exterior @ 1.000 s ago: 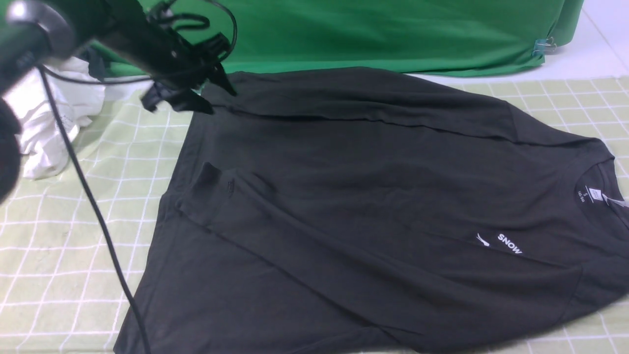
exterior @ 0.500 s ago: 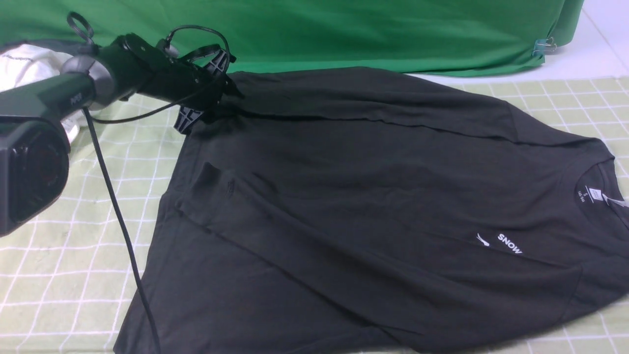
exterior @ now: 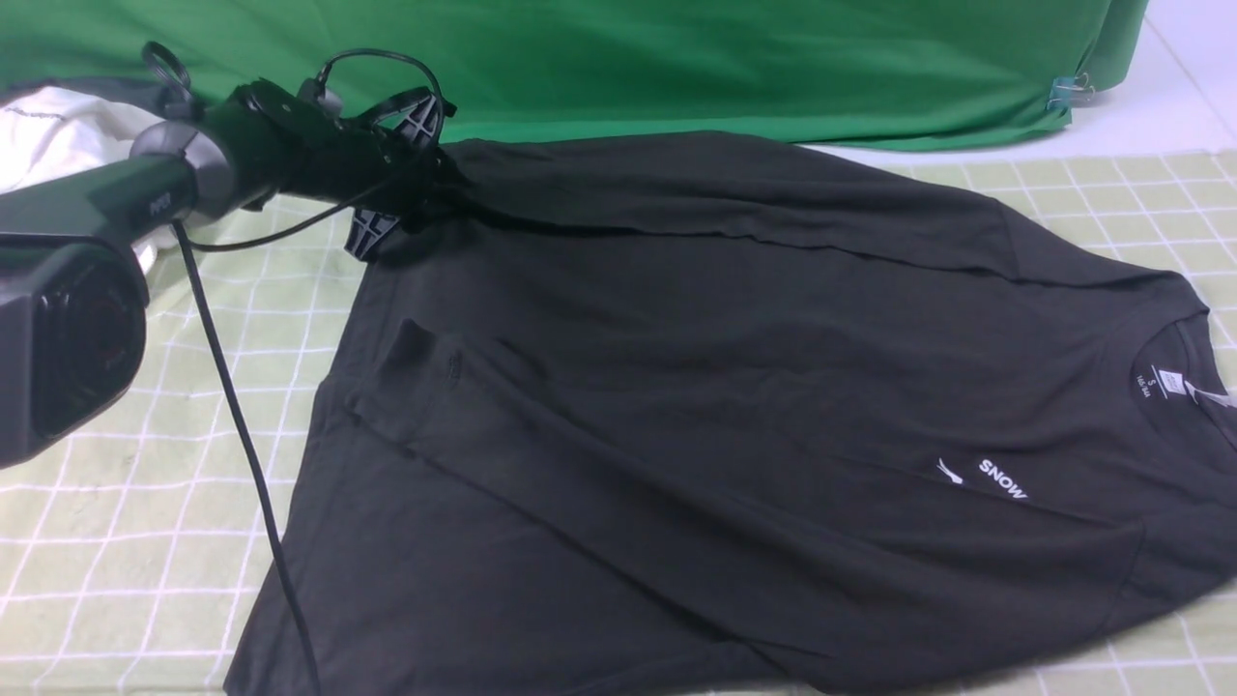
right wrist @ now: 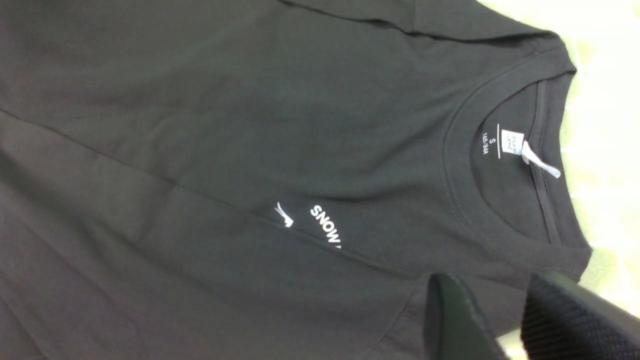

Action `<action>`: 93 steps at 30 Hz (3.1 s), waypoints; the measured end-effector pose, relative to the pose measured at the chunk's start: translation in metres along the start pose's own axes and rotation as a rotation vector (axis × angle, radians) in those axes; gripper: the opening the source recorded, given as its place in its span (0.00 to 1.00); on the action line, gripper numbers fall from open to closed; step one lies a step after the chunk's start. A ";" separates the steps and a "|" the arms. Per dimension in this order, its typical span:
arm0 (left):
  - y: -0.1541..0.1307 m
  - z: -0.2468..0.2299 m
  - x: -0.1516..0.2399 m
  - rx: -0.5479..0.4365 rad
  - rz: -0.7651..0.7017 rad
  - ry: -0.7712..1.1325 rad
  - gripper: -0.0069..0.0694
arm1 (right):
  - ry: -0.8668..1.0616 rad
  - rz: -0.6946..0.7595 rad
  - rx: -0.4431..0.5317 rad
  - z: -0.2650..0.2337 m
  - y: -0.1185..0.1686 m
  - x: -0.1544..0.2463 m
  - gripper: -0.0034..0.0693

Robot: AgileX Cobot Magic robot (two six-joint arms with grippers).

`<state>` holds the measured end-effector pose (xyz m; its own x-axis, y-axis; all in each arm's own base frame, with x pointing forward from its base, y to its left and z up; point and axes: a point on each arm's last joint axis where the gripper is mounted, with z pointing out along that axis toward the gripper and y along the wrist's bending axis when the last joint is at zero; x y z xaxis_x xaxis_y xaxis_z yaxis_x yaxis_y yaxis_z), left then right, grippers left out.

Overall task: Fold a long-sleeved shirt over a green coffee tablecloth.
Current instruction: 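Grab the top left corner of the dark shirt with the left gripper, then fold the left side of the dark shirt inward over its body with the left gripper, then grasp the near edge of the shirt at its hem and shoulder corners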

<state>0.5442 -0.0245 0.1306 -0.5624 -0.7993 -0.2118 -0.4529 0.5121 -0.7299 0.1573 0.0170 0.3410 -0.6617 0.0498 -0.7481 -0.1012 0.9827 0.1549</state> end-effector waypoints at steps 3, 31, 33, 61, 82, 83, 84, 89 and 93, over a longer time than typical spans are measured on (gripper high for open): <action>0.001 0.000 0.000 -0.002 0.009 0.004 0.15 | 0.000 0.000 0.000 0.000 0.000 0.000 0.34; -0.103 -0.199 0.048 -0.031 0.310 0.247 0.12 | 0.093 -0.003 -0.008 0.000 0.001 0.008 0.38; -0.087 -0.203 0.065 -0.100 0.341 0.252 0.12 | 0.093 -0.003 -0.007 0.000 0.001 0.008 0.38; 0.013 -0.209 0.075 -0.427 0.416 0.325 0.60 | 0.076 -0.004 -0.004 0.000 0.000 0.007 0.38; 0.019 -0.254 0.098 -0.516 0.585 0.533 0.76 | 0.129 -0.028 -0.012 -0.001 0.001 0.012 0.38; 0.035 -0.249 0.111 -0.551 0.581 0.599 0.75 | 0.130 -0.029 -0.012 -0.001 0.001 0.012 0.38; 0.046 -0.246 0.121 -0.576 0.582 0.639 0.73 | 0.132 -0.029 -0.013 -0.001 0.001 0.012 0.38; 0.087 -0.234 0.150 -0.625 0.584 0.690 0.69 | 0.132 -0.029 -0.013 -0.001 0.001 0.012 0.38; 0.106 -0.232 0.158 -0.659 0.605 0.685 0.67 | 0.132 -0.029 -0.013 -0.001 0.001 0.012 0.38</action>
<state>0.2471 -0.0234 0.1702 -0.9829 -0.1253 0.1351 -0.1393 0.9852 -0.0998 0.1487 0.0185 0.3327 -0.7500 -0.0028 -0.6614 -0.1304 0.9810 0.1437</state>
